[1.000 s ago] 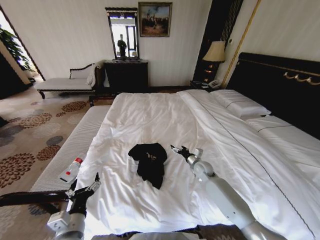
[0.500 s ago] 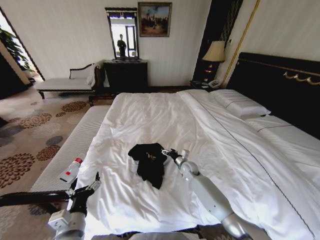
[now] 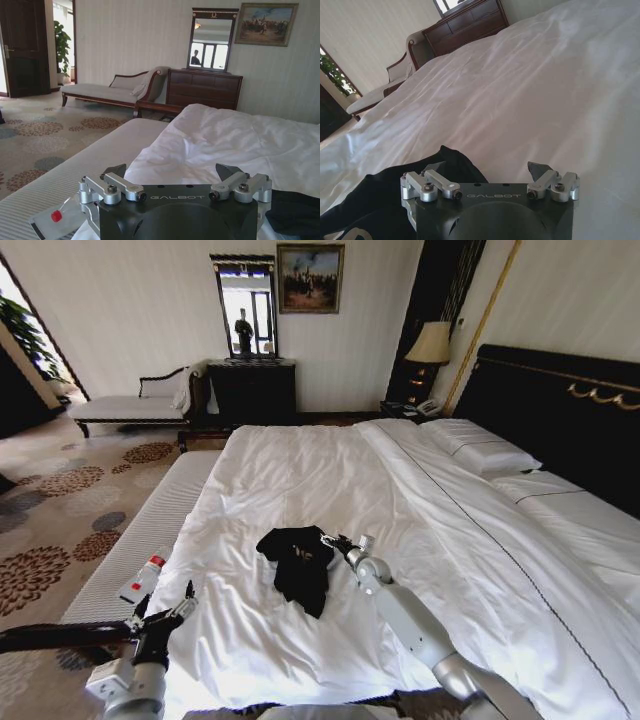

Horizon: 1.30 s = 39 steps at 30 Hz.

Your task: Fold the clothes on the bed.

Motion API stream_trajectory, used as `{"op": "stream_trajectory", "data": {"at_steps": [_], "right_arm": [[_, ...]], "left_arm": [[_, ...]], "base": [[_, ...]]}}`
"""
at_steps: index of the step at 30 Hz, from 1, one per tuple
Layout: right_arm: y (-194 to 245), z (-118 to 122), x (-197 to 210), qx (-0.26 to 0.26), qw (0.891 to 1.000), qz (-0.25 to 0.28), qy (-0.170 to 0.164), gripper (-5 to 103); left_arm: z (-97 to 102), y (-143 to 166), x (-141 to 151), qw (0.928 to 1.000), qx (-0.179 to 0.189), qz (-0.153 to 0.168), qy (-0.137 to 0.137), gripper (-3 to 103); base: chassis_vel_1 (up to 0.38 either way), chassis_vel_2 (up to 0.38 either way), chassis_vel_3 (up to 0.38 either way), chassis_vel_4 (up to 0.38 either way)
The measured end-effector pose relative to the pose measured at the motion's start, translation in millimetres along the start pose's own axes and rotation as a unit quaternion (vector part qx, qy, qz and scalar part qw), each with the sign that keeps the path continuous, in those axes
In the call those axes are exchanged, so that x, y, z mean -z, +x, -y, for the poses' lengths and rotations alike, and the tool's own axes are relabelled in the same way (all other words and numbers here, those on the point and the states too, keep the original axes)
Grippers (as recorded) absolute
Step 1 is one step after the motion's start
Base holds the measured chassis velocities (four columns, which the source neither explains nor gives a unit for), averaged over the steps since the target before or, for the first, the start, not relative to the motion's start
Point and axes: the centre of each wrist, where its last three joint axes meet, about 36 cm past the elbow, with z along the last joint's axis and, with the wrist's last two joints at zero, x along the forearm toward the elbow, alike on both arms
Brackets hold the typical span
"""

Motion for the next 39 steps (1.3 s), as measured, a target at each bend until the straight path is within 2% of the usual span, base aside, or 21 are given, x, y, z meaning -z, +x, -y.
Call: {"op": "stream_trajectory", "data": {"at_steps": [8, 12, 25, 29, 30, 33, 35, 39], "right_arm": [[-4.5, 0.6, -1.0, 0.001, 1.0, -0.004, 0.012, 89], [-7.4, 2.0, -5.3, 0.0, 1.0, -0.01, 0.017, 80], [-11.5, 4.3, -16.4, 0.0, 1.0, -0.017, 0.018, 80], [-10.8, 7.8, -18.8, -0.002, 1.0, -0.018, 0.017, 74], [-9.4, 8.8, -20.7, -0.001, 1.0, -0.019, 0.016, 72], [-3.4, 8.2, -24.3, 0.005, 1.0, -0.019, 0.013, 56], [-0.8, 7.0, -25.3, 0.008, 1.0, -0.018, 0.01, 56], [7.6, 4.1, -31.7, 0.016, 1.0, -0.024, 0.009, 33]], "left_arm": [[0.0, 0.4, 0.0, 1.0, 0.001, 0.0, -0.002, 100], [0.6, 1.2, 2.5, 1.0, 0.002, 0.003, 0.001, 100], [2.5, 3.0, 9.0, 1.0, 0.002, 0.006, 0.007, 100], [2.2, 3.2, 10.0, 1.0, 0.002, 0.006, 0.007, 100], [2.0, 3.1, 9.8, 1.0, 0.003, 0.006, 0.007, 100], [0.3, 1.2, 4.5, 1.0, 0.006, 0.0, 0.007, 100], [0.0, 0.8, 3.1, 0.9999, 0.007, -0.002, 0.008, 100], [0.1, 0.2, 1.2, 0.9999, 0.007, -0.003, 0.009, 100]], "base": [[0.0, 0.0, 0.0, 0.0], [0.0, 0.0, 0.0, 0.0], [0.0, 0.0, 0.0, 0.0], [0.0, 0.0, 0.0, 0.0], [0.0, 0.0, 0.0, 0.0], [0.0, 0.0, 0.0, 0.0], [0.0, 0.0, 0.0, 0.0], [0.0, 0.0, 0.0, 0.0]]}}
